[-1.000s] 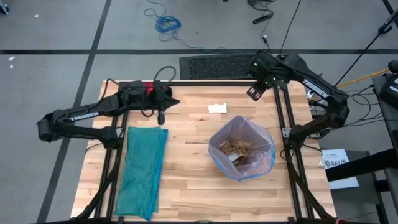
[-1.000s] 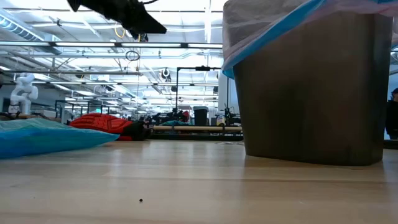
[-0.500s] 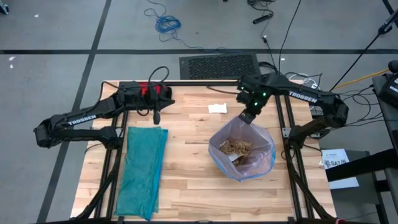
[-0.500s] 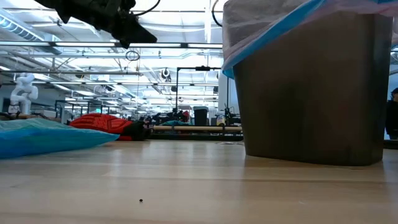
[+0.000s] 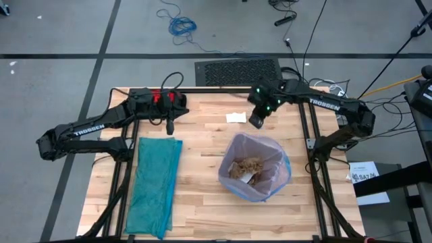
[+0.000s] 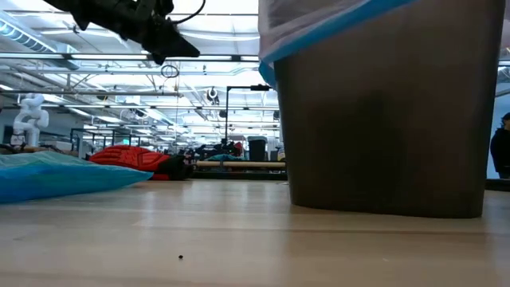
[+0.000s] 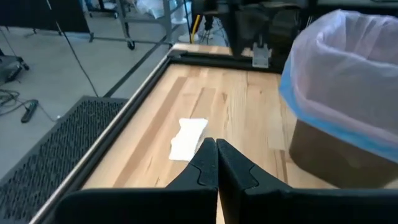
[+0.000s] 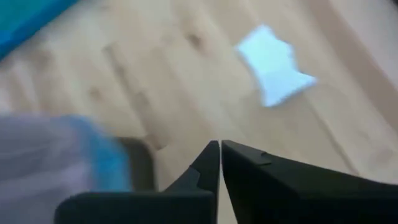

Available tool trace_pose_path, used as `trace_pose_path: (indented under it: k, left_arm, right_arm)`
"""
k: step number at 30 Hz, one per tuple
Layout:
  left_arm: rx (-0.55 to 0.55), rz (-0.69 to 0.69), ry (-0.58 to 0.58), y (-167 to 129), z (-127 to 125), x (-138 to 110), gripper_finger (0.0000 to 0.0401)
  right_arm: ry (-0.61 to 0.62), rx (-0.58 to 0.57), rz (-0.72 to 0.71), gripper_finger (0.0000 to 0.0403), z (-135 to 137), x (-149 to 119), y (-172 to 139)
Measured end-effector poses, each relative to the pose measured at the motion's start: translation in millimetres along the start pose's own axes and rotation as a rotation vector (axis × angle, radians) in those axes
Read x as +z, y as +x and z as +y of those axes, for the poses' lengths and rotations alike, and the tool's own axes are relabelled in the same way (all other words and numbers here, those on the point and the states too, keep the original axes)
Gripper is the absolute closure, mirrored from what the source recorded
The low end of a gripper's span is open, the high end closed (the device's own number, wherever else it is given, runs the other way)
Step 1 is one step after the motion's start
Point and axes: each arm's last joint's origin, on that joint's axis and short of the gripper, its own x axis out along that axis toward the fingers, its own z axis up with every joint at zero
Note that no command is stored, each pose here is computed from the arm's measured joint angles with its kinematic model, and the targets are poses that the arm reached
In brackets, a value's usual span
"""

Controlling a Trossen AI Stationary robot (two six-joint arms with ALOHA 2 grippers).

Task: Place trash/remove bag and relplace
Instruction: Put the white paper into the black trash bin

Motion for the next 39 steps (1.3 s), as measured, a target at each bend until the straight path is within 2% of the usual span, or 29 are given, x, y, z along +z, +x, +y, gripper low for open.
trace_pose_path:
  k: [4, 8, 13, 17, 23, 30, 36, 39]
  left_arm:
    - [0.056, 0.01, -0.008, 2, 6, -10, 0.0401]
    - [0.121, -0.008, -0.072, 4, 18, -33, 0.0401]
    - [0.044, -0.079, -0.145, 3, 26, -54, 0.0401]
    - [0.047, -0.102, -0.145, 3, 28, -63, 0.0401]
    - [0.048, -0.092, -0.142, 3, 28, -68, 0.0401]
    - [0.046, -0.065, -0.136, 3, 27, -71, 0.0401]
    - [0.046, -0.061, -0.138, 3, 27, -71, 0.0401]
    - [0.046, -0.061, -0.138, 3, 27, -71, 0.0401]
  right_arm:
    - [0.106, -0.035, 0.019, 0.0356, -36, 11, 14]
    - [0.22, 0.067, 0.044, 0.0306, -68, 22, 36]
    - [0.339, 0.16, 0.074, 0.0251, -90, 32, 73]
    - [0.4, 0.183, 0.118, 0.0227, -98, 34, 101]
    - [0.451, 0.2, 0.125, 0.0218, -101, 37, 120]
    - [0.479, 0.092, 0.161, 0.0218, -109, 33, 130]
    - [0.516, 0.079, 0.161, 0.0218, -111, 32, 131]
    - [0.568, 0.073, 0.191, 0.0218, -112, 21, 139]
